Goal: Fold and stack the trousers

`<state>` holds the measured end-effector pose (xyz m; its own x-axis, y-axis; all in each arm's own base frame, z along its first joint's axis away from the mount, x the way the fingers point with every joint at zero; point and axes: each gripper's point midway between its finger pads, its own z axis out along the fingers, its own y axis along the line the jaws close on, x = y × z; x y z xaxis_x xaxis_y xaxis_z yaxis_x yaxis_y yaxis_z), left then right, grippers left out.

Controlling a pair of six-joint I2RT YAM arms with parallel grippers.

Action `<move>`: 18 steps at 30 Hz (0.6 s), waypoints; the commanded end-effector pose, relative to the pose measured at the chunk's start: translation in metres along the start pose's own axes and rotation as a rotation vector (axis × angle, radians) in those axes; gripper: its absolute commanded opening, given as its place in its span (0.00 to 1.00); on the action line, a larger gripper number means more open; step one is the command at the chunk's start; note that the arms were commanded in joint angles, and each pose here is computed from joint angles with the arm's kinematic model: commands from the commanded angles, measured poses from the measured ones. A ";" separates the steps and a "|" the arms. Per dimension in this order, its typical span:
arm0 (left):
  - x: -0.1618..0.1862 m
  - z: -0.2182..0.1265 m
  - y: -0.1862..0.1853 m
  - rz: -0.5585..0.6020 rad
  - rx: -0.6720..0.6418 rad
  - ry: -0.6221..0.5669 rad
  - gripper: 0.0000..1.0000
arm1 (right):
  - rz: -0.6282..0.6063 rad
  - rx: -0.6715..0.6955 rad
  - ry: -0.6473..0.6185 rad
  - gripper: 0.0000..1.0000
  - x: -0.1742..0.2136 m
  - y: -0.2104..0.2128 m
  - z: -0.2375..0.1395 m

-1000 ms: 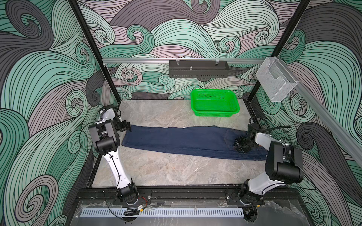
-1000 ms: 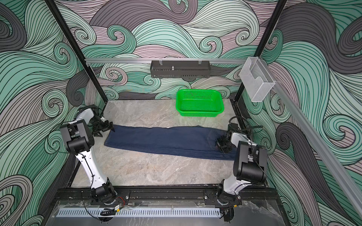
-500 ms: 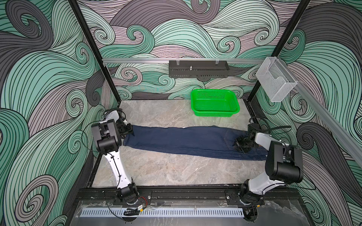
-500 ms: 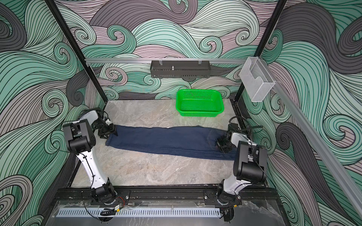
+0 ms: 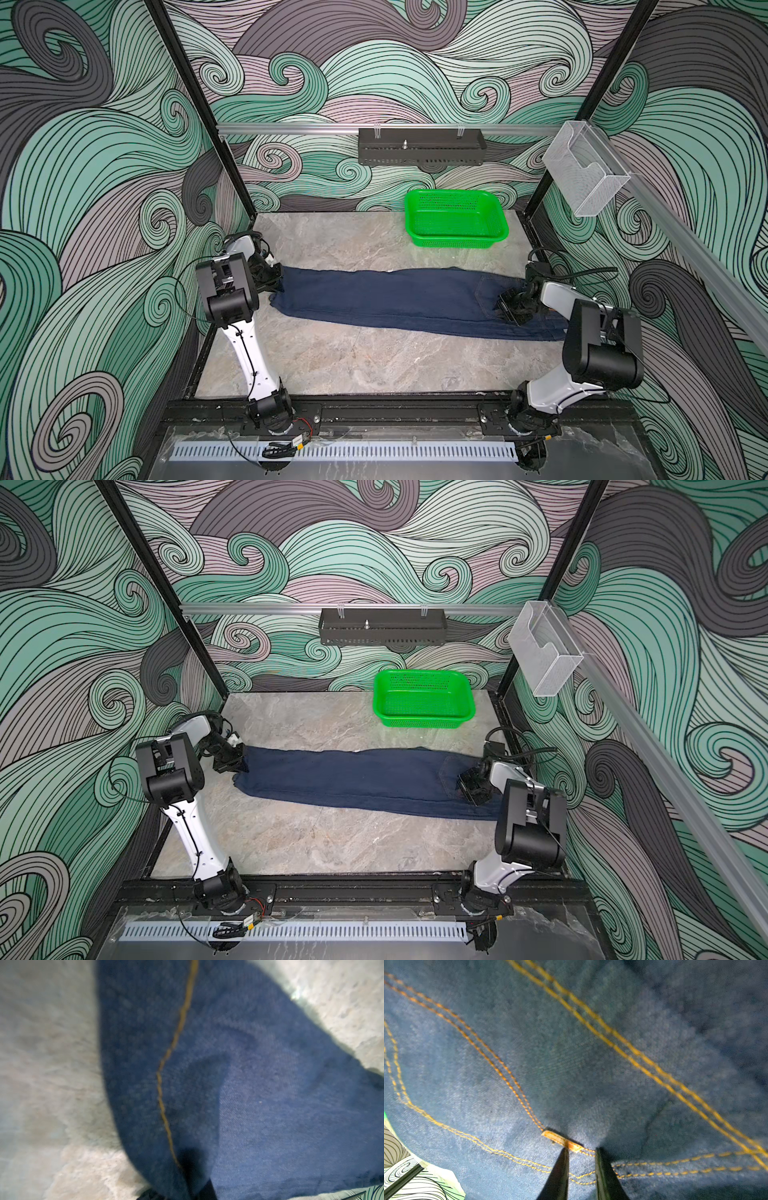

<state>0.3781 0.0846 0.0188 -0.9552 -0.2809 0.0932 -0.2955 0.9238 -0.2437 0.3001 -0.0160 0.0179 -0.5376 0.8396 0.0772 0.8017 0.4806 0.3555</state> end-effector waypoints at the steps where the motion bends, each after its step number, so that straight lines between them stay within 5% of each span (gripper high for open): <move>1: 0.002 -0.018 -0.008 0.018 -0.001 -0.036 0.00 | -0.007 0.042 0.029 0.24 0.010 -0.009 0.008; 12: -0.016 -0.071 0.038 -0.036 -0.267 -0.208 0.00 | -0.079 0.027 0.035 0.25 0.029 0.016 0.008; 18: -0.025 -0.103 0.067 -0.102 -0.389 -0.304 0.00 | -0.152 -0.021 0.014 0.38 0.037 0.044 -0.008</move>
<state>0.3770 0.1451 0.0656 -0.9367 -0.3413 -0.0777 -0.3443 0.9384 0.0288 0.3048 0.0330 0.0248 -0.6479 0.7580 0.0753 0.7261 0.5848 0.3616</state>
